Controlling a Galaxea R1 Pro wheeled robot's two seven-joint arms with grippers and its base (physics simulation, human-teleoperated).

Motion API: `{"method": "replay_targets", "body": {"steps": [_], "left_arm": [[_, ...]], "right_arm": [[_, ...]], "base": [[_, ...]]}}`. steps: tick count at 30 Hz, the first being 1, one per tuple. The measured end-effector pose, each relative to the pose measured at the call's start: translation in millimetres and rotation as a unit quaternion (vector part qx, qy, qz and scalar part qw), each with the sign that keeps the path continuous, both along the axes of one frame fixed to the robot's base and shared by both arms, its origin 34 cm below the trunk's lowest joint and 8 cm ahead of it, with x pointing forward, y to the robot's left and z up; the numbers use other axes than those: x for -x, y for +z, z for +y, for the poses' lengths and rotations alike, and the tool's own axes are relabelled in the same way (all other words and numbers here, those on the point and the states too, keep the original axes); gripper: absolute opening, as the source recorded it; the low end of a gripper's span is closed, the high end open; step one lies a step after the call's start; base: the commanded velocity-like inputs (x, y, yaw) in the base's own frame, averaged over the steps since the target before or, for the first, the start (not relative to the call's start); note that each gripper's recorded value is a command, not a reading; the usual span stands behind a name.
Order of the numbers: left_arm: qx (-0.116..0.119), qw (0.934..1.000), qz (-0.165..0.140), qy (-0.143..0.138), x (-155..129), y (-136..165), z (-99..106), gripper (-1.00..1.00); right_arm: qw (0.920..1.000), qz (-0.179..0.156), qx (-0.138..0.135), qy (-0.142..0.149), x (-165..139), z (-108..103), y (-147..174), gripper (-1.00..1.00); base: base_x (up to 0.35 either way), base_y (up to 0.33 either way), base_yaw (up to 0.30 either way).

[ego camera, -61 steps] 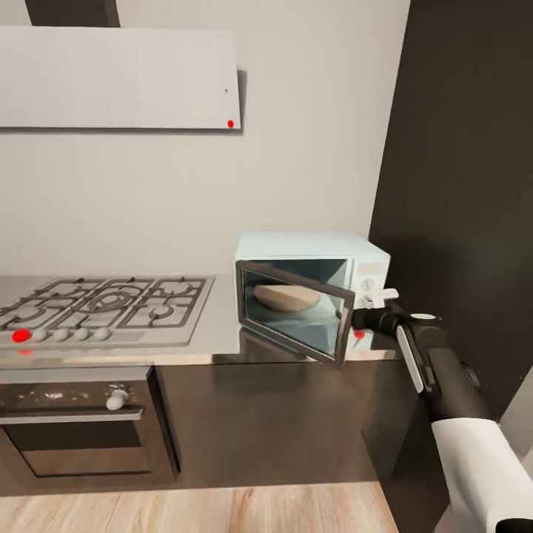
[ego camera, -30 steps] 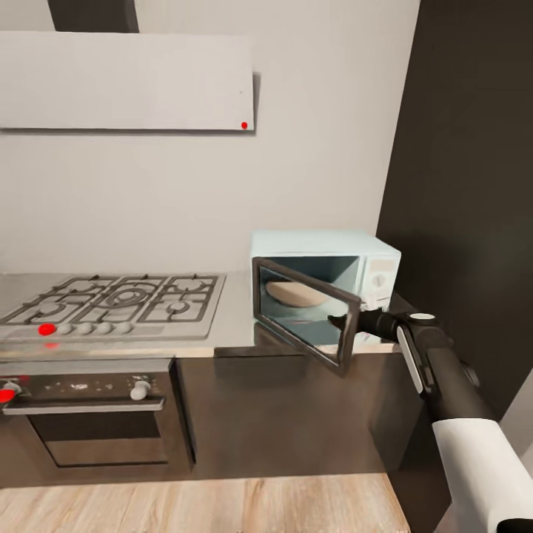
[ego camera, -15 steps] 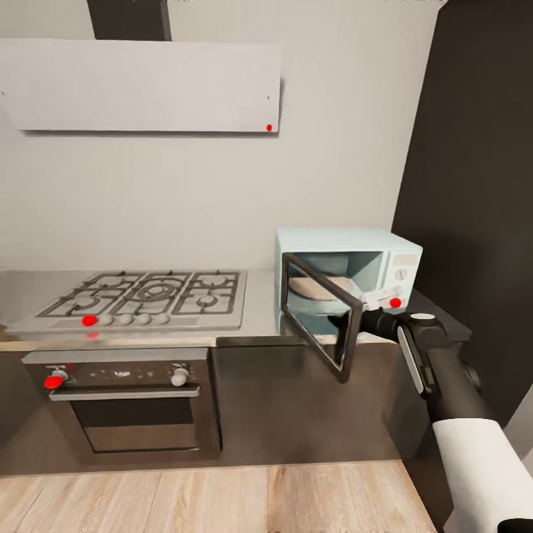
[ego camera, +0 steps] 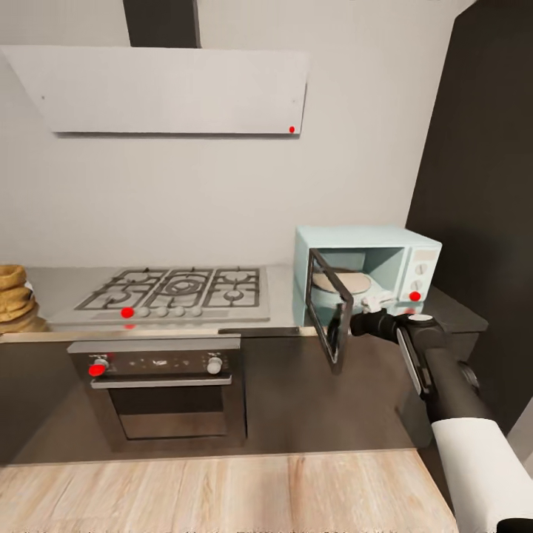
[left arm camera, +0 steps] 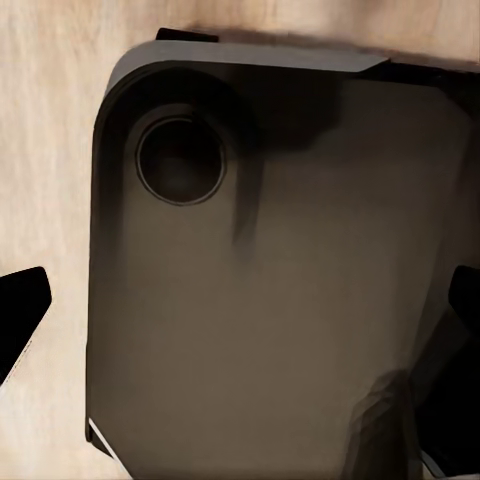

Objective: In the kitchen, take the popcorn bag from the countertop, put it into the microwave, and heat it until the popcorn is cooked so the cooked popcorn ends up inside the bag.

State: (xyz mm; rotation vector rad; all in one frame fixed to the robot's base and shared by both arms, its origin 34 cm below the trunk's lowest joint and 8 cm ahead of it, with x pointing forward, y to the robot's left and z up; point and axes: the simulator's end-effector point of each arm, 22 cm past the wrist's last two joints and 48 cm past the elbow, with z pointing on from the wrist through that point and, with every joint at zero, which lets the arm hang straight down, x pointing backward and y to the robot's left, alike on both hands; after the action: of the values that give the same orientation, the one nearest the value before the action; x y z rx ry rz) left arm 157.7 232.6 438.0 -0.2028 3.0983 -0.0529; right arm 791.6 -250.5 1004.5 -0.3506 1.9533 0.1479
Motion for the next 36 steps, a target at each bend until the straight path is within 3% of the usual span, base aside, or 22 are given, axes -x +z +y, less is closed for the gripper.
{"method": "replay_targets", "body": {"steps": [4, 16, 19, 22, 25, 28, 29, 30, 32, 34, 36], "left_arm": [[0.0, 1.0, 0.0, 0.0, 0.0, 0.0, 0.1, 1.0], [-0.001, 1.0, 0.0, 0.0, 0.3, 0.0, 0.3, 1.0], [0.0, 1.0, 0.0, 0.0, 0.0, 0.0, 0.3, 1.0], [-0.001, 1.0, 0.0, 0.0, 0.3, 0.0, 0.2, 1.0], [-0.001, 1.0, 0.0, 0.0, 0.0, 0.0, 0.2, 1.0], [-0.001, 1.0, 0.0, 0.0, -0.2, 0.0, 0.5, 1.0], [-0.001, 1.0, 0.0, 0.0, -0.2, 0.0, 0.9, 1.0], [-0.001, 1.0, 0.0, 0.0, -0.3, 0.0, 1.1, 1.0], [-0.001, 1.0, 0.0, -0.001, -0.3, 0.0, 1.3, 1.0], [-0.001, 1.0, 0.0, -0.001, -0.2, 0.0, 1.3, 1.0], [-0.001, 1.0, 0.0, -0.001, -0.3, 0.0, 1.3, 1.0]], "right_arm": [[0.9992, -0.002, 0.001, -0.039, -3.5, -26.0, -0.2, 1.0], [0.9994, 0.0, -0.013, -0.033, -1.6, -29.4, 1.1, 1.0], [0.999, 0.004, 0.003, -0.043, -4.0, -30.4, -6.4, 1.0], [0.9973, 0.005, -0.007, -0.073, -6.4, -48.8, -9.4, 1.0], [0.9942, 0.041, -0.009, -0.099, -6.4, -64.3, -43.2, 1.0], [0.9882, 0.081, -0.013, -0.129, -2.0, -96.4, -91.3, 1.0], [0.9863, 0.088, -0.012, -0.139, 0.4, -110.7, -102.4, 1.0], [0.9821, 0.102, -0.008, -0.158, 7.4, -141.9, -119.3, 1.0], [0.9769, 0.126, -0.007, -0.173, 17.7, -165.3, -141.2, 1.0], [0.9685, 0.168, -0.006, -0.183, 35.8, -183.3, -182.0, 1.0], [0.9586, 0.218, -0.006, -0.184, 66.4, -191.5, -247.4, 1.0]], "base": [[-0.113, 0.21, 0.0], [-0.006, 0.009, 0.0], [0.0, 0.0, 0.0], [0.0, 0.0, 0.0], [0.0, 0.0, 0.0], [0.0, 0.0, 0.0], [0.0, 0.0, 0.0], [0.0, 0.0, 0.0], [0.0, 0.0, 0.0], [0.0, 0.0, 0.0], [0.0, 0.0, 0.0]]}}
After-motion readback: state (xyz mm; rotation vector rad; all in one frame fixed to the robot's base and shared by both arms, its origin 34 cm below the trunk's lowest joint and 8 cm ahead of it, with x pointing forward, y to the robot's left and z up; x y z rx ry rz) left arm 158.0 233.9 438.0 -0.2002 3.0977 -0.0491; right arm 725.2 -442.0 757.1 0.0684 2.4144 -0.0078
